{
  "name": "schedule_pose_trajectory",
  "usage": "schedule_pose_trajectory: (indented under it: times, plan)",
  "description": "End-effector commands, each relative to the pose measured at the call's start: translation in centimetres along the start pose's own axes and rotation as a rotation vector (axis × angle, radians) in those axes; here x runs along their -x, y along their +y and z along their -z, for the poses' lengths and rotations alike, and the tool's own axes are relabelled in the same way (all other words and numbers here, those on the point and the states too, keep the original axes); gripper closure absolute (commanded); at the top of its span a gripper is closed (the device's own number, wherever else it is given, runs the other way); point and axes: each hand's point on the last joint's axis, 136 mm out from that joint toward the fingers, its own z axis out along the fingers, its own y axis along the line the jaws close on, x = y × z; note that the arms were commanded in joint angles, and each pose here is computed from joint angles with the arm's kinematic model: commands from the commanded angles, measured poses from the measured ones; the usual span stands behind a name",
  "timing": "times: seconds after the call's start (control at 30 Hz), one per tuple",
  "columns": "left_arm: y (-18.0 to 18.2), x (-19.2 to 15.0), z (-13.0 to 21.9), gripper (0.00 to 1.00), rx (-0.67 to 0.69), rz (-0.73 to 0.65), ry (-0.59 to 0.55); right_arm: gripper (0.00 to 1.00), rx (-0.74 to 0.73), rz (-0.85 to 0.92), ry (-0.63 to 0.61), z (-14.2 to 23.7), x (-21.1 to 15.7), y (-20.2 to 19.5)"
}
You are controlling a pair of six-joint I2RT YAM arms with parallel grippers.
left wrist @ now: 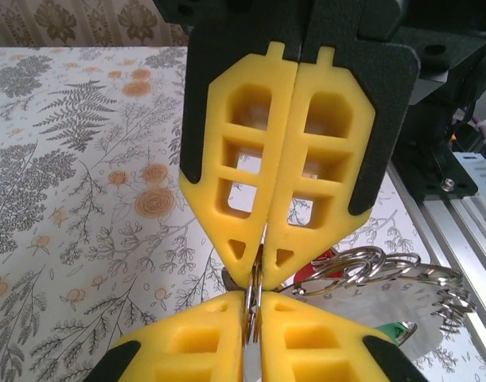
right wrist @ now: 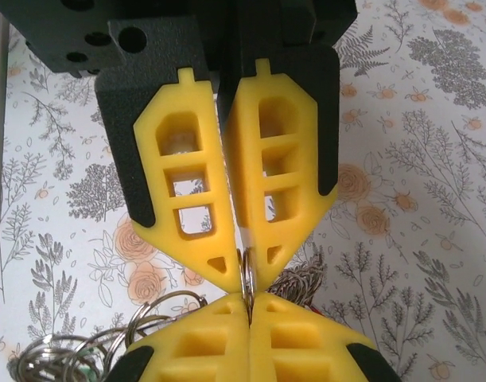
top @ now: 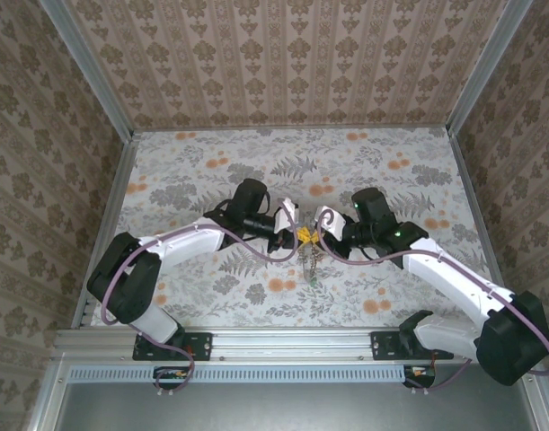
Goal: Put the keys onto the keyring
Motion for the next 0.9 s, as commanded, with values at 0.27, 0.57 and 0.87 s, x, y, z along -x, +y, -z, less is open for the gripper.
schedule_pose_trajectory:
  times: [0.27, 0.57, 0.87]
  plan:
    - [-0.3, -0.1, -0.6, 0.89, -0.024, -0.049, 0.081, 1.00, 0.024, 0.070, -0.044, 1.0, 2.8, 0.8]
    - [-0.1, 0.9, -0.5, 1.00, -0.027, -0.037, 0.029, 0.92, -0.003, 0.069, -0.039, 0.9, 2.3, 0.9]
    - [-0.8, 3.2, 0.9, 1.00, -0.079, -0.033, -0.144, 0.84, 0.004, -0.022, -0.058, -0.1, -0.5, 0.4]
